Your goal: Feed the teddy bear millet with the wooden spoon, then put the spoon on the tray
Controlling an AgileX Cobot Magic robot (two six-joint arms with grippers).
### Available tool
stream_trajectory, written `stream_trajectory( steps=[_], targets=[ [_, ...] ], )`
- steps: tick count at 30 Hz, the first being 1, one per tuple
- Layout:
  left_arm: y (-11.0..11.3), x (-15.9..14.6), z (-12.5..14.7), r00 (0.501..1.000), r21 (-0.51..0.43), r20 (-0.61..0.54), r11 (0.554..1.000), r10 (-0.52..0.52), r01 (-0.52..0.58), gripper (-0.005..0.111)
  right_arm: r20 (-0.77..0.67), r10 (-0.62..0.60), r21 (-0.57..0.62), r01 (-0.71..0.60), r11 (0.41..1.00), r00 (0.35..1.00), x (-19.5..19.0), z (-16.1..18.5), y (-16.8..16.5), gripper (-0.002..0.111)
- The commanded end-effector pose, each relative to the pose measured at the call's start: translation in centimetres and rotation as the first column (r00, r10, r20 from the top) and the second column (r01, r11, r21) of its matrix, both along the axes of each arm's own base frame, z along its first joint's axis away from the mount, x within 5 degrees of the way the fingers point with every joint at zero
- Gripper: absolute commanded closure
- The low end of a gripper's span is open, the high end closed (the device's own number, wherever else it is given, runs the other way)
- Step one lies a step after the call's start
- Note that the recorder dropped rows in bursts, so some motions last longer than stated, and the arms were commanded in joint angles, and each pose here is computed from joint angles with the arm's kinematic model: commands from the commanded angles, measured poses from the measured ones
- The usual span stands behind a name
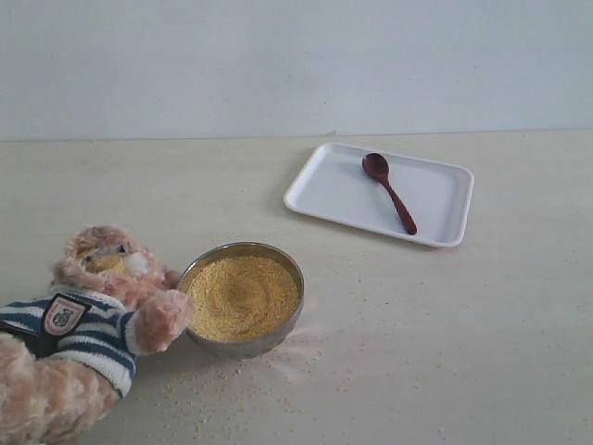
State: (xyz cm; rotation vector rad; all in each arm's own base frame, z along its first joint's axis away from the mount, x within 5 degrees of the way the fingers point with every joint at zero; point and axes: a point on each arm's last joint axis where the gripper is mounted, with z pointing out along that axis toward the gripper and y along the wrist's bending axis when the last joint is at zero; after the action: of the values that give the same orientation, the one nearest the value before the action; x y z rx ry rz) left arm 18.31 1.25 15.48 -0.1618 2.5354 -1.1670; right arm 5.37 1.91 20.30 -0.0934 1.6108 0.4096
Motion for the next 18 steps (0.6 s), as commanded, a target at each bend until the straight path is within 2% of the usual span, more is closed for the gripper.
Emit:
stream_trajectory(
  steps=[1,6,12,18],
  targets=[
    [0.8,1.1,0.1,0.989,0.039,0.043,0.989,0.14,-0.142,0.102,0.011,-0.003,0.0,0.003,1.0,1.0,0.0,0.1,0.0,0.108],
    [1.5,1.5,-0.4,0.983,0.12,0.082,0.977,0.166,-0.175,0.102,0.011,-0.003,0.0,0.003,1.0,1.0,0.0,0.1,0.0,0.108],
    [1.4,2.3,-2.9,0.986,0.016,0.028,0.986,0.166,-0.166,0.102,0.011,-0.003,0.0,0.003,1.0,1.0,0.0,0.1,0.0,0.108],
    [1.5,2.7,-4.5,0.982,-0.009,-0.002,0.982,0.191,-0.191,0.102,0.011,-0.003,0.0,0.003,1.0,1.0,0.0,0.1,0.0,0.108]
  ],
)
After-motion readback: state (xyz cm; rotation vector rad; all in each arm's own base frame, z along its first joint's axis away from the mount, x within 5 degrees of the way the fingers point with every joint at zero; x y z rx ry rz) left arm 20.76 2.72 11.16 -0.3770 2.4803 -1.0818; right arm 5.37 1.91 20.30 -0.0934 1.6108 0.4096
